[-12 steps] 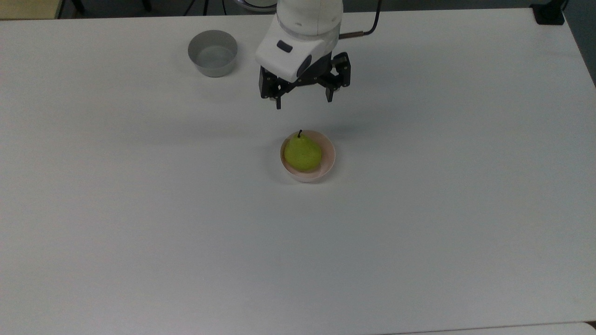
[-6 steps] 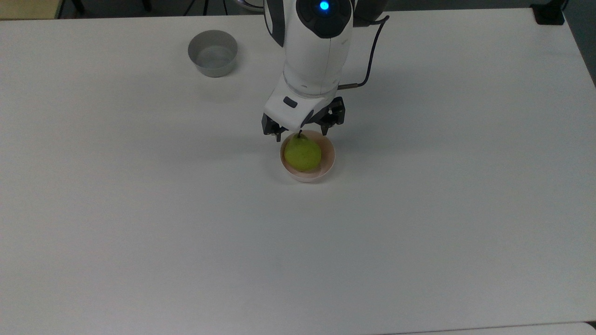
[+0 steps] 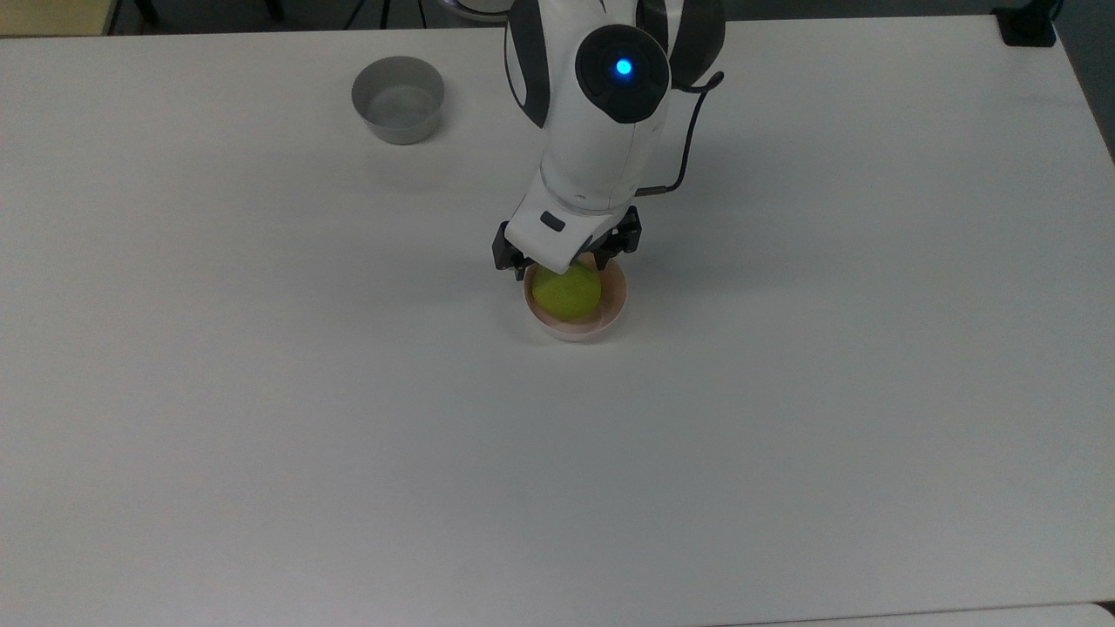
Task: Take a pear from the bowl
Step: 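Close the gripper on the green pear inside the pink bowl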
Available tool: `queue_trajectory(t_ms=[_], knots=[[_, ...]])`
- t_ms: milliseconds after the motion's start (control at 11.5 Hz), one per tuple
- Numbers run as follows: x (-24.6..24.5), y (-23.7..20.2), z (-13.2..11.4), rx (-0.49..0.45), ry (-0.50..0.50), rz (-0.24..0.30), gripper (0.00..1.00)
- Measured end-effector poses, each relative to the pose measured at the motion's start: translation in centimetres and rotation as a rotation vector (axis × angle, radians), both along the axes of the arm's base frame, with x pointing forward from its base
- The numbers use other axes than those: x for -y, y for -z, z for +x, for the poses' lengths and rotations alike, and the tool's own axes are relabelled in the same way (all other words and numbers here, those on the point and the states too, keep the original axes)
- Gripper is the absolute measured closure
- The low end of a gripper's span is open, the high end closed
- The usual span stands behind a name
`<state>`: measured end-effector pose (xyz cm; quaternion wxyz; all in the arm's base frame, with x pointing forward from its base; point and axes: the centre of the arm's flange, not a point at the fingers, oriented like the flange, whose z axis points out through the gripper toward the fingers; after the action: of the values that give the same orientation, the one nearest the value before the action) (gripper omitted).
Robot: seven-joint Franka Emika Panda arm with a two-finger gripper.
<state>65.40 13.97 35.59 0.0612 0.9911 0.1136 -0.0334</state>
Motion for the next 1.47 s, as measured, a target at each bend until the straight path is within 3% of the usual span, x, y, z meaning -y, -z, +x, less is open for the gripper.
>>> queue_trajectory(t_ms=[520, 693, 780, 1040, 1474], knots=[[-0.2, 0.9, 0.1, 0.007, -0.005, -0.003, 0.04], [-0.9, 0.9, 0.0, 0.014, -0.015, 0.000, 0.10], [-1.1, 0.8, 0.0, 0.015, -0.017, 0.000, 0.26], [-1.5, 0.2, 0.0, 0.026, -0.024, -0.001, 0.35], [-1.6, -0.1, -0.1, 0.031, -0.025, 0.000, 0.41]])
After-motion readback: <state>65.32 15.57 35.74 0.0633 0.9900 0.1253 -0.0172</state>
